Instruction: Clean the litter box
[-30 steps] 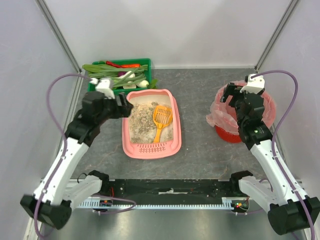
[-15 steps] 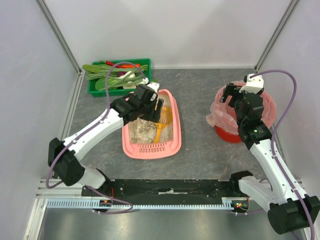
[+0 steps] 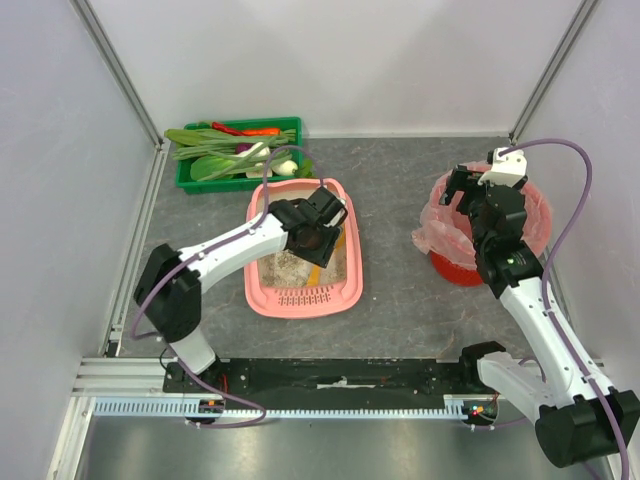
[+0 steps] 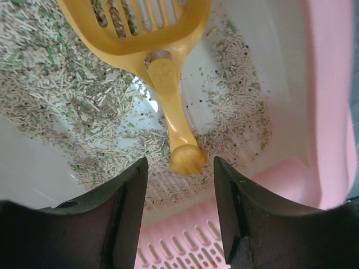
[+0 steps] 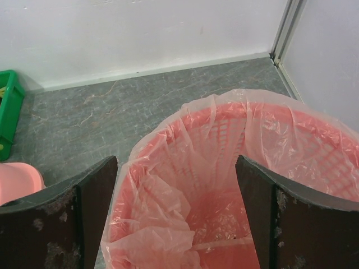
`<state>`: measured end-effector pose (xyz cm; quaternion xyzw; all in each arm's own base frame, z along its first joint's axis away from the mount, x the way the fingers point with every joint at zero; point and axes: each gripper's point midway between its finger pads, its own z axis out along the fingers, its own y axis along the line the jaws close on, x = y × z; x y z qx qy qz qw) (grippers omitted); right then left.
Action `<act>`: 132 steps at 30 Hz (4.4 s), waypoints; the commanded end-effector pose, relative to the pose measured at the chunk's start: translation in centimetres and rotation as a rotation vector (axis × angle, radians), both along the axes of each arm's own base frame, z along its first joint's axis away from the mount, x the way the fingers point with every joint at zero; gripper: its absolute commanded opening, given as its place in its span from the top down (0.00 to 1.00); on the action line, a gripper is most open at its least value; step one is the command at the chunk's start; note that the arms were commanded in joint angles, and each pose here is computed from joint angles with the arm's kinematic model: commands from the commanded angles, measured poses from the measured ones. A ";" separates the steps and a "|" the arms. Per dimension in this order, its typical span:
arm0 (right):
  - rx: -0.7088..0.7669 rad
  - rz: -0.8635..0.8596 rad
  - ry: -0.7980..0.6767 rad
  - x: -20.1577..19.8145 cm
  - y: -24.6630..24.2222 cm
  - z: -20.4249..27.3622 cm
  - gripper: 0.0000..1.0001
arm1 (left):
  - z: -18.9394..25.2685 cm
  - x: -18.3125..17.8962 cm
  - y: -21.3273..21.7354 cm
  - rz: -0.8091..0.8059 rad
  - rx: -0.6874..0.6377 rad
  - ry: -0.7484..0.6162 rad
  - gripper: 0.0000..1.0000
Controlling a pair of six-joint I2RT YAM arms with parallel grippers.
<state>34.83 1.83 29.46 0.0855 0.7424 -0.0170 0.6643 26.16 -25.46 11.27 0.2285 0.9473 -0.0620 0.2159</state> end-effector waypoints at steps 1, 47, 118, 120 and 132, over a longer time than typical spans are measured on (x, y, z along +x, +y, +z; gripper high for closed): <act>-0.009 0.001 -0.025 0.2 0.0 0.7 0.05 | -0.8 0.3 -0.3 0.079 0.013 0.043 0.43; 0.002 0.037 -0.008 0.8 0.8 0.0 0.05 | -8.4 2.6 -0.8 0.141 0.014 -0.030 0.65; 0.007 0.046 0.013 0.6 1.0 -1.1 0.04 | 5.9 -7.1 9.7 0.167 0.158 0.370 0.98; 0.008 0.048 0.008 0.5 1.0 -1.0 0.04 | 6.3 -7.6 9.4 0.179 0.126 0.388 0.98; 0.018 0.040 -0.032 -0.4 0.6 0.1 0.04 | 5.7 -9.6 8.2 0.204 0.062 0.538 0.98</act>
